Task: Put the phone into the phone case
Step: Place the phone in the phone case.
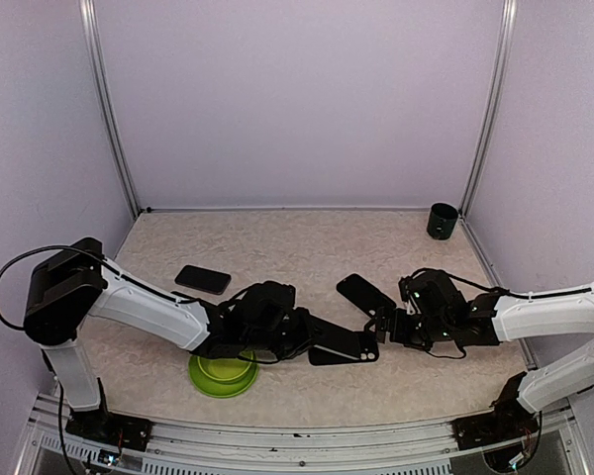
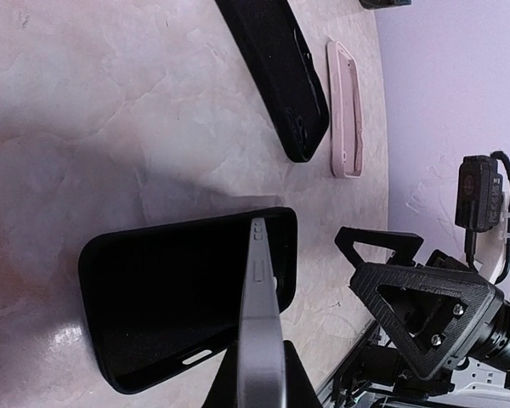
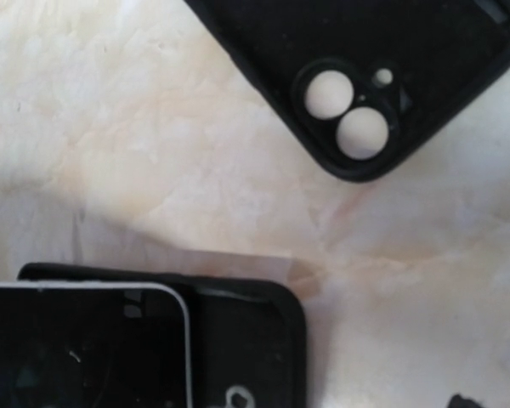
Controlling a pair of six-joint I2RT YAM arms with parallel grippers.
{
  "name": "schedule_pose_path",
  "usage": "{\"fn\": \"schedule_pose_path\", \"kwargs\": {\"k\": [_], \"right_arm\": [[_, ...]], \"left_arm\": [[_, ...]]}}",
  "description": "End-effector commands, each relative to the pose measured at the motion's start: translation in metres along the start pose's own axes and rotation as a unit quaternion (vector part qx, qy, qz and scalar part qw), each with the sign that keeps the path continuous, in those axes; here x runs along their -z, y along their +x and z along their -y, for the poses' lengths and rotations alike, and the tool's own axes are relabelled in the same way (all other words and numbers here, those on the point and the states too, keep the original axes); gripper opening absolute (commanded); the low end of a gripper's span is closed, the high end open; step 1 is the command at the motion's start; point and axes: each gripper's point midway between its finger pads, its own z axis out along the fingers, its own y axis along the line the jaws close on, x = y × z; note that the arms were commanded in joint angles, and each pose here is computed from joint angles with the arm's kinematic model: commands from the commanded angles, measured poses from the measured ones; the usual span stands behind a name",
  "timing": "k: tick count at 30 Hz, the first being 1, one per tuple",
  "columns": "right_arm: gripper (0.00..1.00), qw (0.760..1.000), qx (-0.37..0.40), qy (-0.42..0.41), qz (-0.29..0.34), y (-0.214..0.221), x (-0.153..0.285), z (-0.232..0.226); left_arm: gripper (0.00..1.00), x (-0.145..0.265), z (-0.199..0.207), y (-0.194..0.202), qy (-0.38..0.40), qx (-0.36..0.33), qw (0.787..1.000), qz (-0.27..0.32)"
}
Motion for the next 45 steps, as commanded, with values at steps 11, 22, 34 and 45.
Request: {"fn": "schedule_pose_path", "kwargs": {"k": [11, 22, 34, 45], "right_arm": [[0.96, 1.0, -0.02, -0.015, -0.01, 0.005, -0.007, -0.001], [0.95, 0.999, -0.023, -0.027, -0.041, 0.023, -0.02, -0.008], [0.95, 0.998, -0.023, -0.037, -0.054, 0.031, -0.029, -0.013], [0.95, 0.994, -0.026, -0.072, -0.08, 0.044, -0.037, -0.031]], "left_arm": [[0.0, -0.012, 0.023, 0.009, 0.028, 0.015, 0.999, -0.011], [0.0, -0.019, 0.019, 0.018, 0.04, 0.027, 0.998, -0.033], [0.0, -0.029, 0.003, 0.027, 0.034, 0.048, 0.997, -0.057], [0.0, -0.035, 0.001, 0.03, 0.045, 0.052, 0.996, -0.063]]}}
